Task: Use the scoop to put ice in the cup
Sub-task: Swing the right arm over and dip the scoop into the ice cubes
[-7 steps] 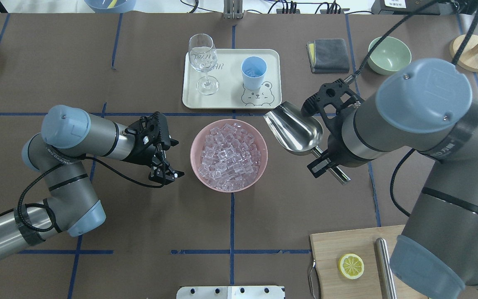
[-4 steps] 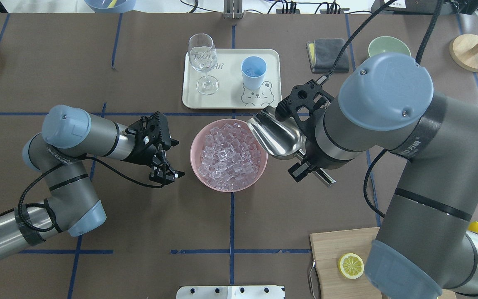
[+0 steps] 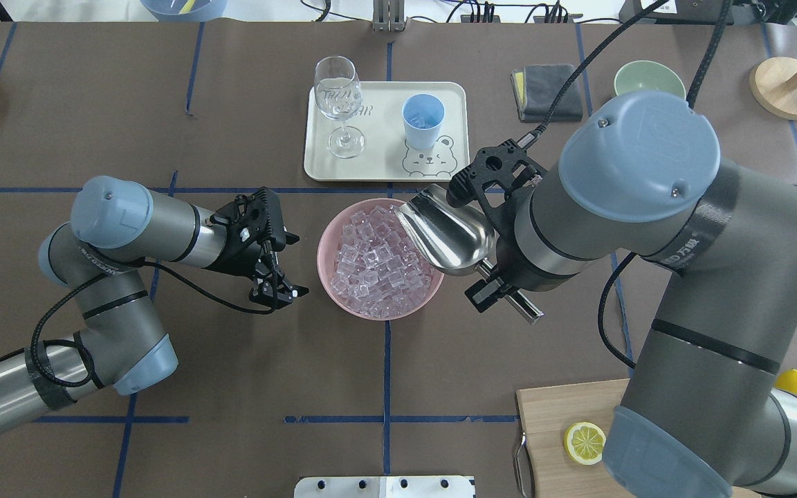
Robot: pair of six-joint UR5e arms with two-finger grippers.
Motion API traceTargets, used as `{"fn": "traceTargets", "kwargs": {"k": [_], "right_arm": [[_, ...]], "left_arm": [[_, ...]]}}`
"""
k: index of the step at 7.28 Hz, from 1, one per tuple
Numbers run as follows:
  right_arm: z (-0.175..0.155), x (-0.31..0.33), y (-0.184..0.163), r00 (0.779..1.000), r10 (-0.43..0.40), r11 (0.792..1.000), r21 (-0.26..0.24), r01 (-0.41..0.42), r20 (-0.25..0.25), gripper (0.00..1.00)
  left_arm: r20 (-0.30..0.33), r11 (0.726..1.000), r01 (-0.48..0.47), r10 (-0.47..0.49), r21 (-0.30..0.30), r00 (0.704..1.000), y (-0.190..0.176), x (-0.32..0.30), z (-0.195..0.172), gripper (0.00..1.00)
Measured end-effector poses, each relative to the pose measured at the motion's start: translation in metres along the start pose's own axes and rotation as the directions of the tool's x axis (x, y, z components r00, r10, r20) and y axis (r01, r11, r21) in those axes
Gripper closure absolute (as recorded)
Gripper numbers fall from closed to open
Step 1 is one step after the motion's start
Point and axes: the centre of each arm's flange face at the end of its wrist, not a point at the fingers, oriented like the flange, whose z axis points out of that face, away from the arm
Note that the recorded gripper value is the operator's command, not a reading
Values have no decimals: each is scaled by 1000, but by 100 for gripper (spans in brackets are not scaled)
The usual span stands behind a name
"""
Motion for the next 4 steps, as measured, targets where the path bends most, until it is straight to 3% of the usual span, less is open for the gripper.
{"fn": "traceTargets", "kwargs": {"k": [2, 4], "right_arm": [[13, 1, -5, 998, -48, 997, -63, 45, -43, 100], [10, -15, -36, 971, -201, 963, -209, 171, -130, 100]], "left_arm": [[-1, 1000, 0, 0, -1, 1000, 0, 0, 1, 0], [-1, 1000, -1, 1, 0, 1000, 0, 1, 1, 0]]}}
